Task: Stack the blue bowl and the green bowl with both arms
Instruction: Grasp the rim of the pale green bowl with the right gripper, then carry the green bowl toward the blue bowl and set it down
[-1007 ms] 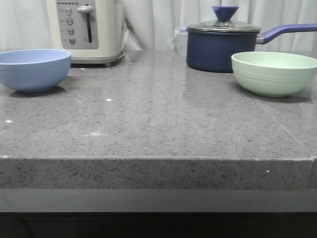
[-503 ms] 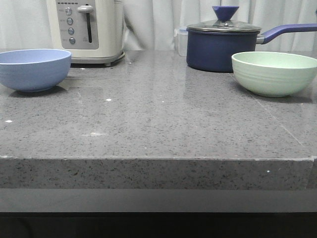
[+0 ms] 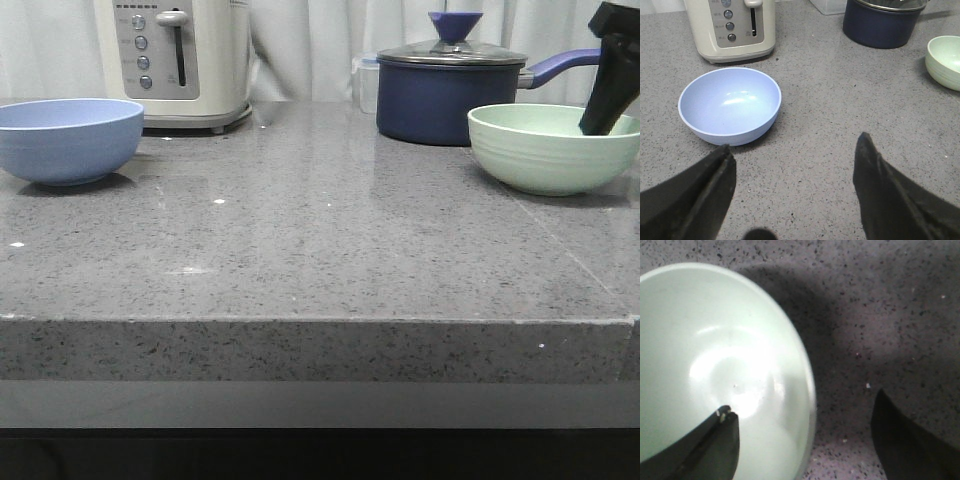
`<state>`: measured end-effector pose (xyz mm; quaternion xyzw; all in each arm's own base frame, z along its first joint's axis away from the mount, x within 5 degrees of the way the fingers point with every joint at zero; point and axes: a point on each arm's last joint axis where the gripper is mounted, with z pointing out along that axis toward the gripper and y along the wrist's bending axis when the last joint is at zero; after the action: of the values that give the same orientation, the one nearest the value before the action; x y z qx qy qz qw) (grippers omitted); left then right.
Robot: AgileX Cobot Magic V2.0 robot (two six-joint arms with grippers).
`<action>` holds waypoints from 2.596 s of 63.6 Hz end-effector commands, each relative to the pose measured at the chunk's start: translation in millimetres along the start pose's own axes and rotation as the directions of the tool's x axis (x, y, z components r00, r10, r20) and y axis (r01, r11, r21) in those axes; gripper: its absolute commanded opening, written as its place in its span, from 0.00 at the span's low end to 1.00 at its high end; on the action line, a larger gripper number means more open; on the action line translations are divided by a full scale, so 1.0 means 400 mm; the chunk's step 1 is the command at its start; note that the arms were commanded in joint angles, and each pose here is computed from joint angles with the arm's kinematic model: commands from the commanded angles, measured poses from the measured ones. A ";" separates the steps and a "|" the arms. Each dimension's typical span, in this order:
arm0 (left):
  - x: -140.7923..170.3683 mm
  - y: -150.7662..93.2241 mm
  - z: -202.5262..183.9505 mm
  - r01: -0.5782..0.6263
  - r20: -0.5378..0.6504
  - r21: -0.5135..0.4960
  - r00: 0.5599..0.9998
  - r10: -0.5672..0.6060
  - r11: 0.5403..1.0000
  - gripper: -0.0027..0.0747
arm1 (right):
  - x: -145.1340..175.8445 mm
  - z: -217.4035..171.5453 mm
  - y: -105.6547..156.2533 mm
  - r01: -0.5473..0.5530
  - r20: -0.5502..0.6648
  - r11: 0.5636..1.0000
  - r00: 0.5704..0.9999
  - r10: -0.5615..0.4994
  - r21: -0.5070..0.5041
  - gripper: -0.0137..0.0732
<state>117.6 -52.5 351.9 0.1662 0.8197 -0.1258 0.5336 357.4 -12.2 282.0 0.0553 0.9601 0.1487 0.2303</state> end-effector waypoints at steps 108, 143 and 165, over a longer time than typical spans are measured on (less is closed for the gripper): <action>-0.041 -0.004 -0.011 -0.001 0.105 0.010 0.994 -0.001 1.000 0.67 | -0.042 0.059 0.500 0.465 0.076 0.880 0.885 -0.459 -0.095 0.11; -0.041 -0.004 -0.011 -0.001 0.105 0.010 0.994 -0.001 1.000 0.67 | -0.047 0.015 0.505 0.469 0.126 0.878 0.880 -0.457 -0.096 0.57; -0.040 -0.004 -0.011 -0.001 0.103 0.010 0.995 -0.001 1.000 0.67 | 0.002 -0.221 0.484 0.515 0.292 0.855 0.828 -0.478 -0.060 0.57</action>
<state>117.6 -52.5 351.9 0.1668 0.8196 -0.1254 0.5337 347.9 162.5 377.0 -0.1901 0.9173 0.1398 0.3207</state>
